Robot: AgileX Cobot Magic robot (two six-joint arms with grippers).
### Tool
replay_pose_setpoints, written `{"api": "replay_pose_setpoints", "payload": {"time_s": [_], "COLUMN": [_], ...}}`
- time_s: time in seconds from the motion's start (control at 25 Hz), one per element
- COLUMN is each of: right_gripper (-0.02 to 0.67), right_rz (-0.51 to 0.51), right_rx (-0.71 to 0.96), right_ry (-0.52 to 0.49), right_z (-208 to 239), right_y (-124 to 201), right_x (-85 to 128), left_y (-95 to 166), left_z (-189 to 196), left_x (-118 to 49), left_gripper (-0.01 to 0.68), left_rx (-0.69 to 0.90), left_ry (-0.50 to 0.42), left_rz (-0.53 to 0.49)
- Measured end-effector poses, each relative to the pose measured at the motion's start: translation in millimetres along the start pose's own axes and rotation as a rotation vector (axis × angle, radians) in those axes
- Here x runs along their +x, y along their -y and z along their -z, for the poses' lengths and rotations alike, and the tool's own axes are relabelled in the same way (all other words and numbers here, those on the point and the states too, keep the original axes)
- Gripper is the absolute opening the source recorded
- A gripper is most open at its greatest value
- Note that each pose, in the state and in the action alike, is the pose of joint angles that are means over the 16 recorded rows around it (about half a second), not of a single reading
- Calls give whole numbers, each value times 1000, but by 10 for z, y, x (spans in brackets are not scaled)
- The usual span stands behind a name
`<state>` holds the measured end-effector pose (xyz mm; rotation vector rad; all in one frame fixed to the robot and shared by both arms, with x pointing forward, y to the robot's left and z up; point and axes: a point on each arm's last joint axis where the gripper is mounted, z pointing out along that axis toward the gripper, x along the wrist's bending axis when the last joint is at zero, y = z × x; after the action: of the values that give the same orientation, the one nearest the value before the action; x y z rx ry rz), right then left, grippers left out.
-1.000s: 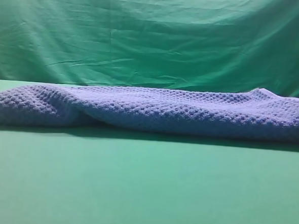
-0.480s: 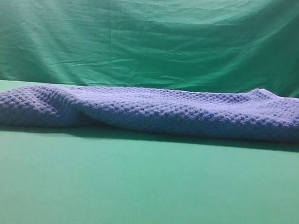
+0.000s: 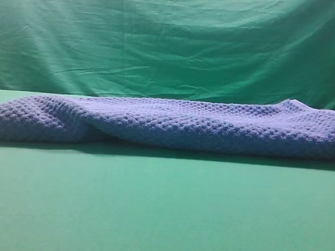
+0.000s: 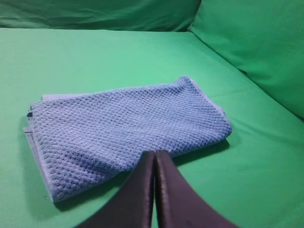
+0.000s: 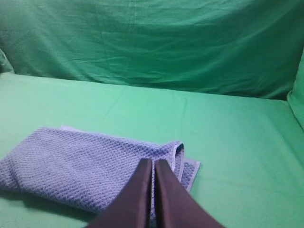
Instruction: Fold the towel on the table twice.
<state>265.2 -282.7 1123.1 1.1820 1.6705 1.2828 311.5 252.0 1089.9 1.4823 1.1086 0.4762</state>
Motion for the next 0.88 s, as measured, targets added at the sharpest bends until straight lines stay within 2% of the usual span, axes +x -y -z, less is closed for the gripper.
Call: {"api": "replay_pose_setpoints", "payload": {"time_s": [0.4, 0.88], "right_gripper": [0, 0], "right_rz": [5, 22], "right_rx": [-141, -167], "right_ry": [24, 48], "right_z": [-19, -280], "right_y": [388, 715], "right_x": [-7, -44], "left_y": [378, 605], "left_z": [207, 251], "left_x": [53, 281], "left_gripper": [0, 0], "left_rx": [-117, -82], "left_ry": [-93, -315], "left_rz": [-33, -108]}}
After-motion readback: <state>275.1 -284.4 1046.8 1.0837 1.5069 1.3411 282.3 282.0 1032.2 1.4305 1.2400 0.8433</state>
